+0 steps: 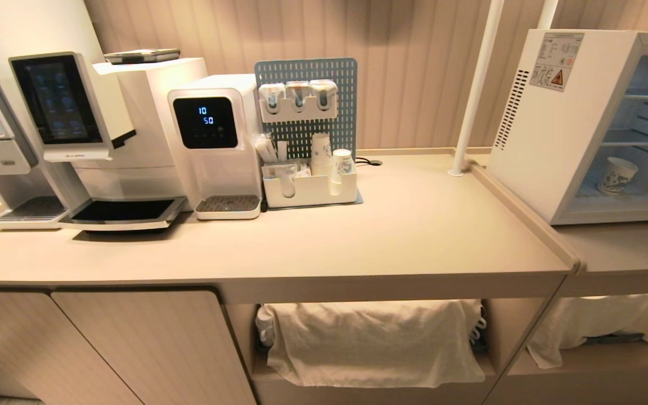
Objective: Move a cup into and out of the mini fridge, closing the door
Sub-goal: Place the yoghurt on the table
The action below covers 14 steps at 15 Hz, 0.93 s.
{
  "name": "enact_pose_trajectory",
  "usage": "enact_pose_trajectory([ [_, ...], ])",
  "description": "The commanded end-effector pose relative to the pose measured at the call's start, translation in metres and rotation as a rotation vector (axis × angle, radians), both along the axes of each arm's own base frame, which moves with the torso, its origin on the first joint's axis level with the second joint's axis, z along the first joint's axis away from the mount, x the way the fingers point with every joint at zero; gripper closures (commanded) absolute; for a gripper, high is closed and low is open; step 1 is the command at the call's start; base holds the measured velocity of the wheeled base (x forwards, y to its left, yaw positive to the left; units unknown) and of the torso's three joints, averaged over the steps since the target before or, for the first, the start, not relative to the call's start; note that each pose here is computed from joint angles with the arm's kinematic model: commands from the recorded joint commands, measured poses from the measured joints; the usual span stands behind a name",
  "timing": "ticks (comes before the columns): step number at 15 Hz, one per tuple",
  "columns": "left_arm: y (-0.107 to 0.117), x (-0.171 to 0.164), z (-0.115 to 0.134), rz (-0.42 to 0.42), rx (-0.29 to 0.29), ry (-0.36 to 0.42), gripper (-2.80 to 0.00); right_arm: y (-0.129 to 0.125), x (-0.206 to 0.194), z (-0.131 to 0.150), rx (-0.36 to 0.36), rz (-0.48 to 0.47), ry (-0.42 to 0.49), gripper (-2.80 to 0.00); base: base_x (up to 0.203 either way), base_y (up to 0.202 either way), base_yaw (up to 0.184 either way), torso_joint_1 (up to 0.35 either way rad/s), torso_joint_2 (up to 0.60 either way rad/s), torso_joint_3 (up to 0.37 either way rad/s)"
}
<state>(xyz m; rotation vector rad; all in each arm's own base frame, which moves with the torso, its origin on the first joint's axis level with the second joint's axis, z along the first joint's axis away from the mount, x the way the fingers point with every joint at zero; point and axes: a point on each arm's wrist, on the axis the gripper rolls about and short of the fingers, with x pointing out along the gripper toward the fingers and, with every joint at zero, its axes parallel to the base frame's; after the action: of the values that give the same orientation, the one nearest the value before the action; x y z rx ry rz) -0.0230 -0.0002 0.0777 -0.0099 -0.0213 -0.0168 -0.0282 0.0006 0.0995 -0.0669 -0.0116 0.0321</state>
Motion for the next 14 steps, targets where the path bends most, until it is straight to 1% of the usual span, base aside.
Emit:
enact_pose_trajectory([
  [1,0.000,0.000,0.000,0.000,-0.001,0.001,0.00,0.000,0.013,0.045,0.058,0.008,0.056,0.00,0.000,0.000,0.000,0.000,0.00,0.000],
  [2,0.000,0.000,0.000,0.000,-0.001,0.001,0.00,0.000,0.026,0.069,0.089,0.009,0.092,0.00,0.000,0.000,0.000,0.000,0.00,0.000],
  [4,0.000,0.000,0.000,0.000,-0.001,0.001,0.00,0.001,0.058,0.103,0.145,0.015,0.166,0.00,0.000,0.000,0.000,0.000,0.00,0.000],
  [5,0.000,0.000,0.000,0.000,-0.001,0.001,0.00,0.001,0.079,0.112,0.165,0.024,0.221,0.00,0.000,0.000,0.000,0.000,0.00,0.000],
  [6,0.000,0.000,0.000,0.000,-0.001,-0.001,0.00,0.002,0.102,0.115,0.180,0.037,0.280,0.00,0.000,0.000,0.000,0.000,0.00,0.000],
  [8,0.000,0.000,0.000,0.000,-0.001,0.001,0.00,0.004,0.148,0.110,0.204,0.083,0.391,0.00,0.000,0.000,0.000,0.000,0.00,0.000],
  [10,0.000,0.000,0.000,0.000,-0.002,-0.001,0.00,0.006,0.194,0.092,0.218,0.116,0.493,0.00,0.000,0.000,0.000,0.000,0.00,0.000],
  [12,0.000,0.000,0.000,0.000,-0.002,0.000,0.00,0.008,0.238,0.067,0.222,0.130,0.537,0.00,0.000,0.000,0.000,0.000,0.00,0.000],
  [14,0.000,0.000,0.000,0.000,-0.002,0.000,0.00,0.012,0.277,0.036,0.210,0.107,0.546,0.00,0.000,0.000,0.000,0.000,0.00,0.000],
])
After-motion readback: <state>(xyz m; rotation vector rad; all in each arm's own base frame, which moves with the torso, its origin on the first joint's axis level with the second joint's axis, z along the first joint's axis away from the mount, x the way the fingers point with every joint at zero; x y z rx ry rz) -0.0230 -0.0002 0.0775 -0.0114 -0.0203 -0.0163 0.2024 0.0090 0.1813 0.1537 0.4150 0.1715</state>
